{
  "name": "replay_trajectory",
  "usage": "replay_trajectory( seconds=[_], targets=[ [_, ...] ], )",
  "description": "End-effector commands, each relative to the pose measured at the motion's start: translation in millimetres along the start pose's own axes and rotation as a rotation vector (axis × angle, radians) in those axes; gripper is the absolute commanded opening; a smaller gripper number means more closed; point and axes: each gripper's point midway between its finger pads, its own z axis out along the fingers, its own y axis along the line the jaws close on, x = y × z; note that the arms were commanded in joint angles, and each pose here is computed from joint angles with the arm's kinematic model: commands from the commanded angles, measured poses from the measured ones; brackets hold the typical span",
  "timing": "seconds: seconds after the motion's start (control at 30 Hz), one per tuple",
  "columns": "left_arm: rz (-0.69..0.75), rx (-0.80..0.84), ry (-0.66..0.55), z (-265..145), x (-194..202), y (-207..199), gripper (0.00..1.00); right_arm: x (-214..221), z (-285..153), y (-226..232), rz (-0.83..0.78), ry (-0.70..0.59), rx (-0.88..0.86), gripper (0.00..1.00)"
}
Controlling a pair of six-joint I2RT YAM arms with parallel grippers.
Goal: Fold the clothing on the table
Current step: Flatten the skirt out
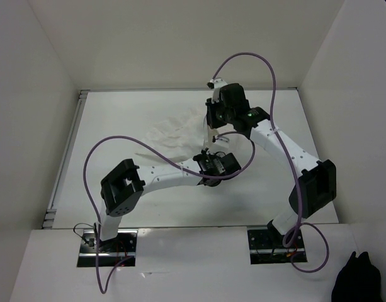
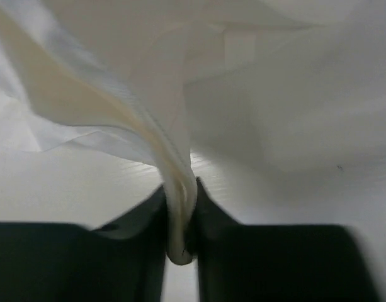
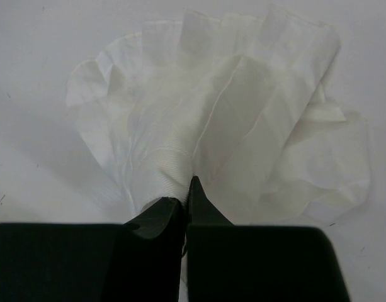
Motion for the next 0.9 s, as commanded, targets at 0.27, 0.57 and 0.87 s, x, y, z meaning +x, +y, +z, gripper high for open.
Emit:
replay_trajectory(
  seconds=[0.27, 0.57, 0.87],
  targets=[
    [-0.168, -0.123, -0.070, -63, -21, 90, 0.00, 19, -33, -43, -0.336, -0.004, 0.165, 0.00],
    [-0.191, -0.046, -0.099, -100, -32, 123, 0.00, 91, -62, -18, -0.454, 0.192, -0.085, 0.00],
    [-0.127, -0.083, -0.118, -73, -51, 148, 0.00, 107, -39, -30, -0.363, 0.238, -0.110, 0.00]
  ],
)
